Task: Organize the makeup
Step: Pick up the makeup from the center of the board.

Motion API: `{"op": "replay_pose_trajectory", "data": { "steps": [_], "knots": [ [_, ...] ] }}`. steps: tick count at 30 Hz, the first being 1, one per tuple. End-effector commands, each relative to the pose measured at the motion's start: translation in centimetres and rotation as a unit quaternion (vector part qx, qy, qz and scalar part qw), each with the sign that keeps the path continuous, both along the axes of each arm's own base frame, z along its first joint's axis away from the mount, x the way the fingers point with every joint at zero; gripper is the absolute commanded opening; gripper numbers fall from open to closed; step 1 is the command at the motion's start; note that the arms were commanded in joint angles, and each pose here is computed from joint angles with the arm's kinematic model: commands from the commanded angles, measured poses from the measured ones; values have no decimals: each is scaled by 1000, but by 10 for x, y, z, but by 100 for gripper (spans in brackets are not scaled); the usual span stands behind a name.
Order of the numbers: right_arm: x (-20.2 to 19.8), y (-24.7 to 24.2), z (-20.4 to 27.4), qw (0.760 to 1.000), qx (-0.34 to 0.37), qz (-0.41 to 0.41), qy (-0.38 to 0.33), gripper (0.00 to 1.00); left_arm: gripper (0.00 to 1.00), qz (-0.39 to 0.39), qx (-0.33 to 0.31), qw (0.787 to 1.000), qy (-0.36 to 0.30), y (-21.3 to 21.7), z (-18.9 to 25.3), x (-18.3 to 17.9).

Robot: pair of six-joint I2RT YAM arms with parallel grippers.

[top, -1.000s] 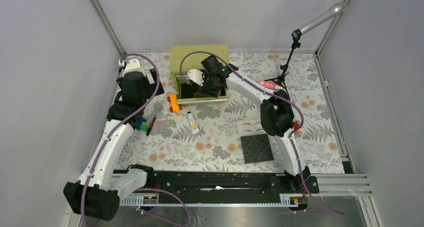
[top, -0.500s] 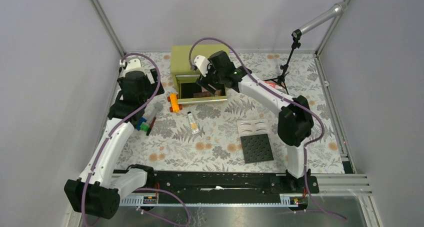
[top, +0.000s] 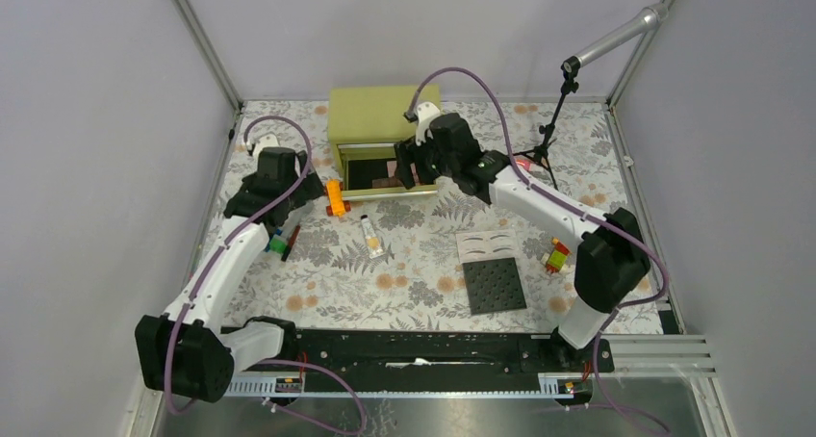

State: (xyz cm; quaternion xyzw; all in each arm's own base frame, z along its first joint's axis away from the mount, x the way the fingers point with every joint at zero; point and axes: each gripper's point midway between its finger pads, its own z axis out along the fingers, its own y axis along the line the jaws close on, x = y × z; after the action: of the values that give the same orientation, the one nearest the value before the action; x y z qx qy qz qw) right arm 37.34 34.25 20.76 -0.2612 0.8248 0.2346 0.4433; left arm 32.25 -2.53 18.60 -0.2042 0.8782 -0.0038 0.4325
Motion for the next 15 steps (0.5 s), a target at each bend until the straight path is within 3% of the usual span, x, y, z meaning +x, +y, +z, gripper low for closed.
{"op": "replay_pose_trajectory", "data": {
  "steps": [1, 6, 15],
  "knots": [
    [-27, -2, 20, 998, 66, -2, 10, 75, 91, 26, -64, 997, 21, -11, -31, -11],
    [-47, -19, 11, 998, 66, -6, 23, 75, 87, 27, -88, 994, 56, -21, -70, -9],
    [-70, -26, 3, 996, 76, 12, 42, 75, 81, 113, -11, 990, 81, 17, -114, -14]
  ]
}}
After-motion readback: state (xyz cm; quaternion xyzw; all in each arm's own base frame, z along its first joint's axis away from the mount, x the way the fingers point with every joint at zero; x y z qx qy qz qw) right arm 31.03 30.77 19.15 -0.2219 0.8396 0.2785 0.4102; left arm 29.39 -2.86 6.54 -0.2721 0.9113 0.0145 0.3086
